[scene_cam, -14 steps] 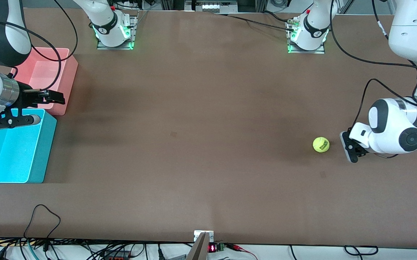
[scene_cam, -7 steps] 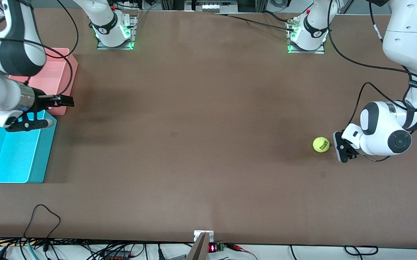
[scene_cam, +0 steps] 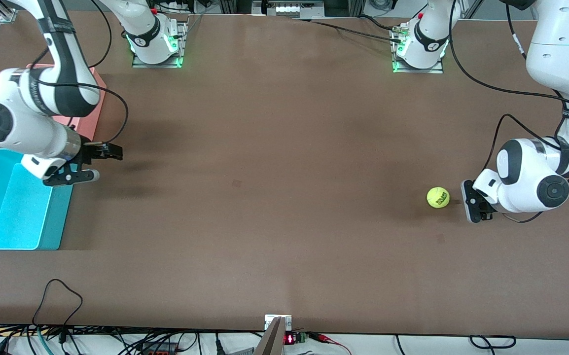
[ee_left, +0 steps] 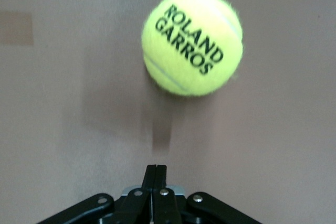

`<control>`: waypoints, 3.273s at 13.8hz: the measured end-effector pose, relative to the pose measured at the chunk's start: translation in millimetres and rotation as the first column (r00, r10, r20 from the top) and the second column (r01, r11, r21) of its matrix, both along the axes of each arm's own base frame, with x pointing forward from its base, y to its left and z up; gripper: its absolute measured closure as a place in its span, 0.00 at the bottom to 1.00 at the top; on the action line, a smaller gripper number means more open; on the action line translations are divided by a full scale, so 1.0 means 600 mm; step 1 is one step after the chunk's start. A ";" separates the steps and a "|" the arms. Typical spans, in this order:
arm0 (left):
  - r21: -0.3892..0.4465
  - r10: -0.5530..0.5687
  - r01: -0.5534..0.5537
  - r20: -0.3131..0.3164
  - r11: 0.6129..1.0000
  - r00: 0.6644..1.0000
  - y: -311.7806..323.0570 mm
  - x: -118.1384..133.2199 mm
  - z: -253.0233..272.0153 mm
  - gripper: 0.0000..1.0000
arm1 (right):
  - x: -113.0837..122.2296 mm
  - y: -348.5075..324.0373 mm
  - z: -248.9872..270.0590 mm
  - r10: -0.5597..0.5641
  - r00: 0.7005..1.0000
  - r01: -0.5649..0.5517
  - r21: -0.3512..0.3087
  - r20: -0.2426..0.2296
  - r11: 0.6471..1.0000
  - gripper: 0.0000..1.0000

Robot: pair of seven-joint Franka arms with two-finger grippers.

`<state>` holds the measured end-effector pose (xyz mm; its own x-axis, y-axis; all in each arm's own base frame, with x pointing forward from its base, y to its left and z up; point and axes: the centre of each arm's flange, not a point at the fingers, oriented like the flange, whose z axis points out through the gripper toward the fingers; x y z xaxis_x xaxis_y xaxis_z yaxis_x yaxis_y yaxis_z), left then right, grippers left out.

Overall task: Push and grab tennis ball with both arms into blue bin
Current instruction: 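Push the tennis ball with the left gripper toward the right gripper, then withdraw the left gripper while the right gripper reaches the rolling ball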

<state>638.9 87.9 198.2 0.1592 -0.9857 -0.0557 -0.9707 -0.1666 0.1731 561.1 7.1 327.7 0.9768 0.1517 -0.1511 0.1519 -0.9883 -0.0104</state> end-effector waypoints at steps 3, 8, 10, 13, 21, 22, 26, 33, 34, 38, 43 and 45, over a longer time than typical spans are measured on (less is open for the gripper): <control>-0.003 -0.003 0.003 -0.002 1.000 1.000 0.008 -0.002 -0.002 0.99 | -0.034 0.010 -0.059 0.013 1.000 -0.013 0.003 0.007 1.000 0.00; -0.023 -0.006 0.006 -0.034 1.000 0.999 -0.132 -0.011 -0.027 0.99 | -0.059 0.031 -0.094 0.037 0.999 -0.037 0.004 -0.023 0.999 0.00; -0.042 0.011 -0.013 -0.045 0.999 0.999 -0.248 -0.023 -0.031 0.99 | -0.060 0.040 -0.105 0.048 0.998 -0.048 0.005 -0.028 0.999 0.00; -0.051 0.018 -0.019 -0.027 0.998 0.999 -0.319 -0.011 0.000 0.99 | -0.061 0.044 -0.124 0.052 0.998 -0.051 0.008 -0.039 0.999 0.00; -0.065 0.133 -0.130 0.053 0.989 0.990 -0.016 0.064 0.110 0.99 | -0.053 0.050 -0.126 0.058 0.998 -0.058 0.010 -0.006 0.998 0.00; -0.064 0.142 -0.138 0.062 0.988 0.988 -0.020 0.073 0.129 0.99 | -0.050 0.058 -0.124 0.065 0.998 -0.065 0.010 0.012 0.998 0.00; -0.042 0.227 -0.226 0.024 0.973 0.974 -0.061 0.096 0.215 0.99 | -0.029 0.079 -0.113 0.084 0.995 -0.085 0.012 0.054 0.996 0.00; 0.031 0.422 -0.423 0.039 0.905 0.906 -0.190 0.090 0.370 0.89 | -0.031 0.151 -0.170 0.159 0.987 -0.159 0.022 0.010 0.987 0.00; 0.037 0.454 -0.456 0.055 0.889 0.889 -0.192 0.087 0.388 0.83 | -0.027 0.160 -0.174 0.173 0.985 -0.173 0.024 0.011 0.985 0.00; 0.059 0.677 -0.691 0.155 0.721 0.720 -0.201 0.071 0.465 0.41 | -0.024 0.216 -0.186 0.344 0.938 -0.346 0.042 0.036 0.937 0.00; -0.062 0.939 -0.952 0.195 0.301 0.285 -0.204 0.033 0.599 0.00 | 0.016 0.197 -0.202 0.488 0.869 -0.493 0.053 0.080 0.869 0.00; -0.089 0.958 -0.971 0.205 0.222 0.201 -0.166 0.017 0.641 0.00 | 0.044 0.195 -0.191 0.520 0.847 -0.527 0.048 0.111 0.849 0.00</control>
<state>648.8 -11.7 582.8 0.9962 -0.0564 0.0657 -0.0555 -0.9983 -0.0155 587.7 124.2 213.2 0.7578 0.6515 -0.0349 0.6503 -0.7586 -0.0405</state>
